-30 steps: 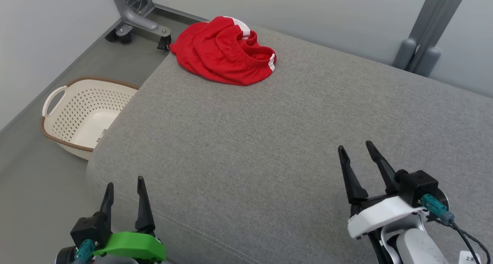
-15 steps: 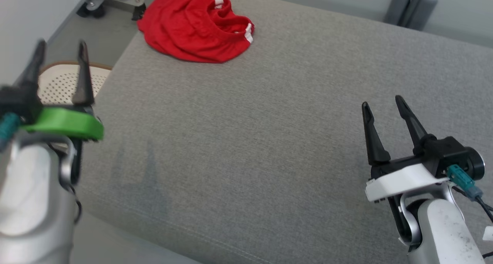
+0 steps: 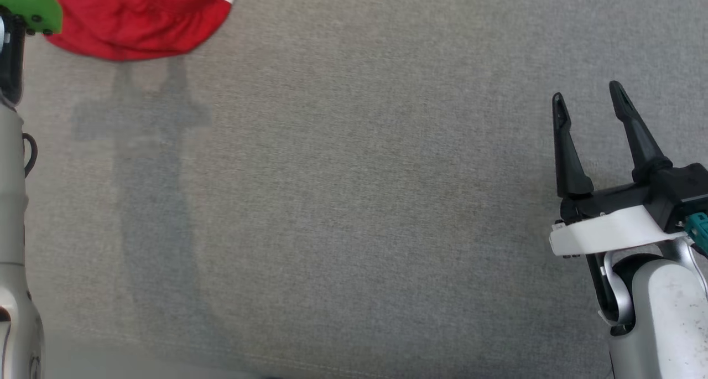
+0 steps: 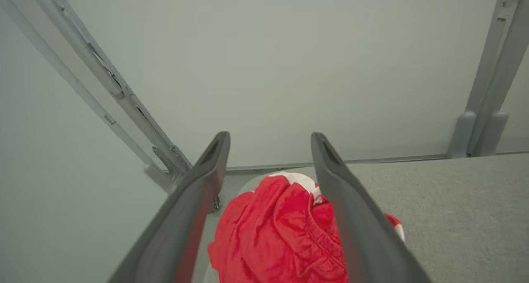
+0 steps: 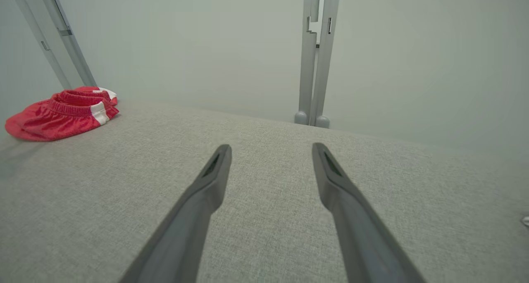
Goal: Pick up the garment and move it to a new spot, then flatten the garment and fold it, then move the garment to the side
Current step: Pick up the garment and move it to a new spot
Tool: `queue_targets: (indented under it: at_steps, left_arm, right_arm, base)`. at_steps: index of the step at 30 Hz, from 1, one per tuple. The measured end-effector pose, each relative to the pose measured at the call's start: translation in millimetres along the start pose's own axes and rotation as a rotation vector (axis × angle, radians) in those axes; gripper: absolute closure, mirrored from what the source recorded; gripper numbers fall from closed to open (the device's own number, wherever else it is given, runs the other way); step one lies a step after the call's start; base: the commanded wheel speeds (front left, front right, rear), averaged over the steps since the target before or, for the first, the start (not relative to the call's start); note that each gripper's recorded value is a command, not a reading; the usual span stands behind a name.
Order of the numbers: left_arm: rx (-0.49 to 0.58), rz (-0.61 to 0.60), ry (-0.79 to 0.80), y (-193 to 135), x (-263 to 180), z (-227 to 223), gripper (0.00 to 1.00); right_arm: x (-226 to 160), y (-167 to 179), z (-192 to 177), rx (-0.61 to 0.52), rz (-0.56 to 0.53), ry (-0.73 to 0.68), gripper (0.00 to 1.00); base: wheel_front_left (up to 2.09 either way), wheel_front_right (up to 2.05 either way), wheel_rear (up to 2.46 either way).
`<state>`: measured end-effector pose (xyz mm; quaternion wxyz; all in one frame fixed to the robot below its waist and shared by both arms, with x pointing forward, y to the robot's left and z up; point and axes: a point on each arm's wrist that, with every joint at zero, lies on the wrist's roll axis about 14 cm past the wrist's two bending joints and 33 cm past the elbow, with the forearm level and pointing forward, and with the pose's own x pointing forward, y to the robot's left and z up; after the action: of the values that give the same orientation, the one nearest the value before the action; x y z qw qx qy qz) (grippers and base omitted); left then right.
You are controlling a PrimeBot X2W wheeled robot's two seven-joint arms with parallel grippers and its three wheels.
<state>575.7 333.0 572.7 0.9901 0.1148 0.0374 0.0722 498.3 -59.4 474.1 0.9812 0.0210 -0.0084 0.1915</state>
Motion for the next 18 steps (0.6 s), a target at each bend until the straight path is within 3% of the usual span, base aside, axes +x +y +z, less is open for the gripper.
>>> queue_targets:
  at_steps: [7, 16, 17, 18]
  left_arm:
    - [-0.056, -0.095, 0.409, -56.5, 22.4, -123.4, 0.0]
    - [-0.118, -0.13, 0.599, -88.3, 24.0, -192.3, 0.03]
    - [-0.128, -0.131, 0.612, -90.7, 23.3, -197.4, 0.39]
    - [-0.128, -0.132, 0.617, -91.6, 23.1, -199.3, 0.58]
  right_arm:
    - [-7.9, -32.5, -25.9, -0.011, -0.077, 0.051, 0.0]
    - [-17.4, -51.6, -40.5, -0.031, -0.126, 0.091, 0.0]
    - [-18.0, -52.6, -41.3, -0.032, -0.129, 0.094, 0.0]
    - [-18.4, -53.3, -41.8, -0.032, -0.131, 0.095, 0.0]
  base:
    - [0.0, 0.0, 0.0]
    - [0.0, 0.0, 0.0]
    - [0.0, 0.0, 0.0]
    - [0.0, 0.0, 0.0]
